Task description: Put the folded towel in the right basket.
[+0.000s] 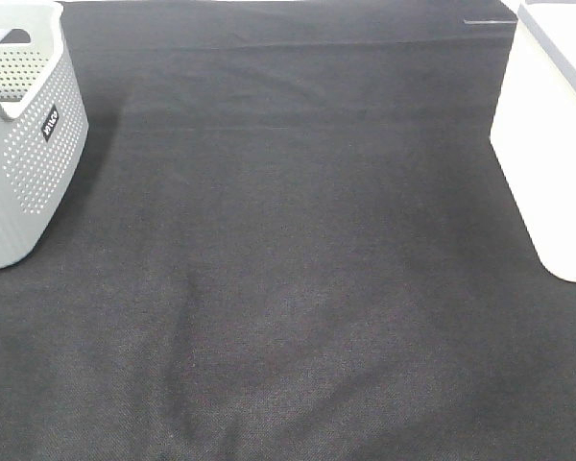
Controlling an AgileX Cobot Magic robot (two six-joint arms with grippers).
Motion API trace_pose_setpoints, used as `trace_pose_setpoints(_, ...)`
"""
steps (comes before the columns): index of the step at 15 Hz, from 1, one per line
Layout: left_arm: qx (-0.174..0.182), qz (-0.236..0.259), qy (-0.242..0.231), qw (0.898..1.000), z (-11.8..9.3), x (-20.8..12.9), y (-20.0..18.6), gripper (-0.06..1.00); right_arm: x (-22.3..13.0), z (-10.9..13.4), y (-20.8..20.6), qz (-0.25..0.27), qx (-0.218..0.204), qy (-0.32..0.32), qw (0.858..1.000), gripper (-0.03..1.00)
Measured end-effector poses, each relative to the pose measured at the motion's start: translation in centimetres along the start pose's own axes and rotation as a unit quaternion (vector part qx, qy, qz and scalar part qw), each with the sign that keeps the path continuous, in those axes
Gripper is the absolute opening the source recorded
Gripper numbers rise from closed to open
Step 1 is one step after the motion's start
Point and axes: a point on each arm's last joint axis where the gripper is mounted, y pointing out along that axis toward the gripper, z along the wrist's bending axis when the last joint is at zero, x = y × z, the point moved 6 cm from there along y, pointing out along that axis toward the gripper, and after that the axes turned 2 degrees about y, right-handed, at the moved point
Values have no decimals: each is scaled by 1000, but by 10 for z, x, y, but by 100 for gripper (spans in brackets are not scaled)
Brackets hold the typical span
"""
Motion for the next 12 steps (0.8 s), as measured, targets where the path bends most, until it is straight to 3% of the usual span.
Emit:
trace_pose_setpoints(1, 0, 0, 0, 1000, 0, 0, 0, 99, -4, 1, 5, 10, 3, 2, 1000, 31)
trace_pose_setpoints(2, 0, 0, 0, 1000, 0, 0, 0, 99, -5, 7, 7, 12, 6, -4, 1000, 60)
trace_pose_setpoints(3, 0, 0, 0, 1000, 0, 0, 0, 99, -5, 7, 7, 12, 6, -4, 1000, 60)
trace_pose_setpoints(4, 0, 0, 0, 1000, 0, 0, 0, 99, -5, 12, 8, 13, 9, -9, 1000, 81)
trace_pose_setpoints(5, 0, 0, 0, 1000, 0, 0, 0, 99, -6, 16, 8, 14, 14, -11, 1000, 90)
trace_pose_setpoints(8, 0, 0, 0, 1000, 0, 0, 0, 99, -7, 48, 7, 13, 55, -19, 998, 97)
trace_pose_setpoints(12, 0, 0, 0, 1000, 0, 0, 0, 99, -23, 136, -24, -9, 58, -137, 989, 97)
